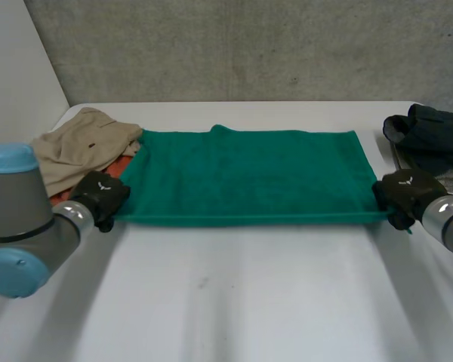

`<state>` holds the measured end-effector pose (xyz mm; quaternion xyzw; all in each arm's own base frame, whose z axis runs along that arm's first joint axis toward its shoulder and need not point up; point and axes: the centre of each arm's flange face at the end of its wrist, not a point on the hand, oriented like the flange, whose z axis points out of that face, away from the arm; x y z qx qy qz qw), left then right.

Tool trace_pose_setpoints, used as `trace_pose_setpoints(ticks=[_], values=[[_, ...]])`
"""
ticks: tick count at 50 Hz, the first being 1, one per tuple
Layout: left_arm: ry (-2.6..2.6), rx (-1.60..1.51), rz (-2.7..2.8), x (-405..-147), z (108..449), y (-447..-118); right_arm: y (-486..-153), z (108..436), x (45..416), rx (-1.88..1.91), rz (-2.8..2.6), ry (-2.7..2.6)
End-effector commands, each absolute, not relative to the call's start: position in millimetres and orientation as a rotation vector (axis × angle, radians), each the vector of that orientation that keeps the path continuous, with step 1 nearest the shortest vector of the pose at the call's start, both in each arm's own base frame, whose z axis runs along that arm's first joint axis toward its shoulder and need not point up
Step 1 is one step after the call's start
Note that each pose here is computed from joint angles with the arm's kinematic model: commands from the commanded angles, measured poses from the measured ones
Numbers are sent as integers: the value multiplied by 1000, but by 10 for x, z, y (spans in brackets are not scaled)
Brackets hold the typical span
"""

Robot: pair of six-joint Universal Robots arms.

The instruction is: Fold the laundry.

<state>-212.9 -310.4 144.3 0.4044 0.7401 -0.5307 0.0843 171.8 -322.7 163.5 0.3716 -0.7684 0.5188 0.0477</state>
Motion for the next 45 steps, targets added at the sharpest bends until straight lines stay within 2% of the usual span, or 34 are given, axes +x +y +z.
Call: trace_pose_setpoints(ticks=[1, 3, 5, 9, 16, 27, 34, 39, 45], values=[[2401, 1299, -1279, -1927, 1770, -2422, -2729, 1827, 1426, 1497, 1027, -2478], [2460, 1350, -1161, -1900, 1829, -2224, -2590, 1878, 1335, 1653, 847, -2475], [2496, 1387, -1087, -1900, 1826, -2136, -2598, 1890, 1317, 1707, 835, -2425], [2461, 1445, -1098, -1974, 1789, -2208, -2759, 1798, 1370, 1653, 936, -2362], [2368, 1398, -1274, -2209, 1827, -2596, -3116, 1674, 1427, 1463, 1143, -2345], [2168, 1176, -1773, -2710, 2041, -3415, -3740, 1738, 1653, 1246, 1582, -2080], [2087, 1120, -1849, -2967, 1957, -3780, -4089, 1692, 1794, 1158, 1712, -1931], [2071, 1099, -1867, -3095, 1889, -3909, -4303, 1613, 1896, 1131, 1757, -1857], [2048, 1116, -1885, -3261, 1852, -3919, -4480, 1407, 2039, 1130, 1737, -1802]])
